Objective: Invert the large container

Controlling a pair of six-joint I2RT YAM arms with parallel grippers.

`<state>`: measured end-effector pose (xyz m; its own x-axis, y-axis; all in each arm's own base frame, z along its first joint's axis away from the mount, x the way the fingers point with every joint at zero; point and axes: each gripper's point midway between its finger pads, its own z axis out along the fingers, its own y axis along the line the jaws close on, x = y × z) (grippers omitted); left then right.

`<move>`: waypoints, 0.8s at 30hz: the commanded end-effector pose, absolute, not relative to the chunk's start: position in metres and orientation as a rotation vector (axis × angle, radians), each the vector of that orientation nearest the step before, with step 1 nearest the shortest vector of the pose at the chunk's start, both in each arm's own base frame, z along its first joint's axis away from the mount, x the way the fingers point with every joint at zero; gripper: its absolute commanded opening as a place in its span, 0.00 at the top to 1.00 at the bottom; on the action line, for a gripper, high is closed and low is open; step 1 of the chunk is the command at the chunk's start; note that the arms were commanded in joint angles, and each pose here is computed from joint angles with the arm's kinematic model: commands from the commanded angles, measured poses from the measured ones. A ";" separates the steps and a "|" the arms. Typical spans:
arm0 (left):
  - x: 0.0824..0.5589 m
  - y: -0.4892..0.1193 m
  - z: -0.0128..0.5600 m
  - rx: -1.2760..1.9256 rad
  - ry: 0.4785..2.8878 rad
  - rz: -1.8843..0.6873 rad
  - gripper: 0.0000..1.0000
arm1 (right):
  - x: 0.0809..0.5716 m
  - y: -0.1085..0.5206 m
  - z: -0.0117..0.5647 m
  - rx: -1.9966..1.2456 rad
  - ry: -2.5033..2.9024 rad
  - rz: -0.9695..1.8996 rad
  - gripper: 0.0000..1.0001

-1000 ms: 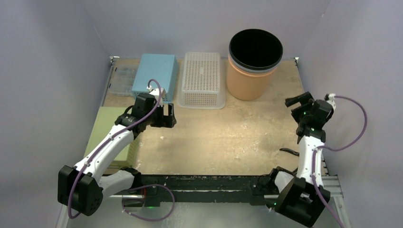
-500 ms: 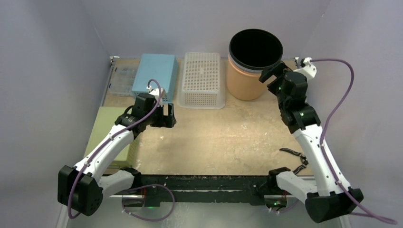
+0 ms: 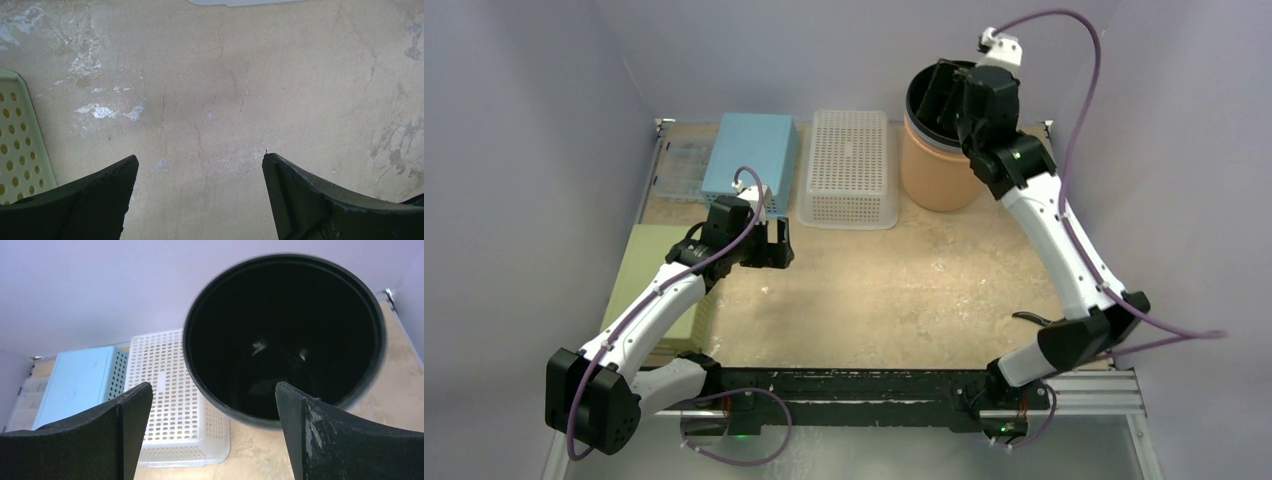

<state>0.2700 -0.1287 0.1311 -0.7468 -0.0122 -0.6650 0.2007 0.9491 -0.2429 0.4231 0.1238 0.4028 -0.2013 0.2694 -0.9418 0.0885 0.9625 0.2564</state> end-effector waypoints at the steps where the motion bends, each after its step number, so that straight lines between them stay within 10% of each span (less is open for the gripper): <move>1: 0.275 -0.128 0.136 0.142 2.354 -0.381 0.07 | 0.445 0.143 0.398 0.044 1.855 0.107 0.05; 13: 0.274 -0.127 0.136 0.137 2.353 -0.376 0.07 | 0.502 0.166 0.347 -0.185 1.985 -0.037 0.02; 24: 0.274 -0.127 0.136 0.138 2.353 -0.376 0.07 | 0.506 0.163 0.314 -0.168 2.049 -0.024 0.40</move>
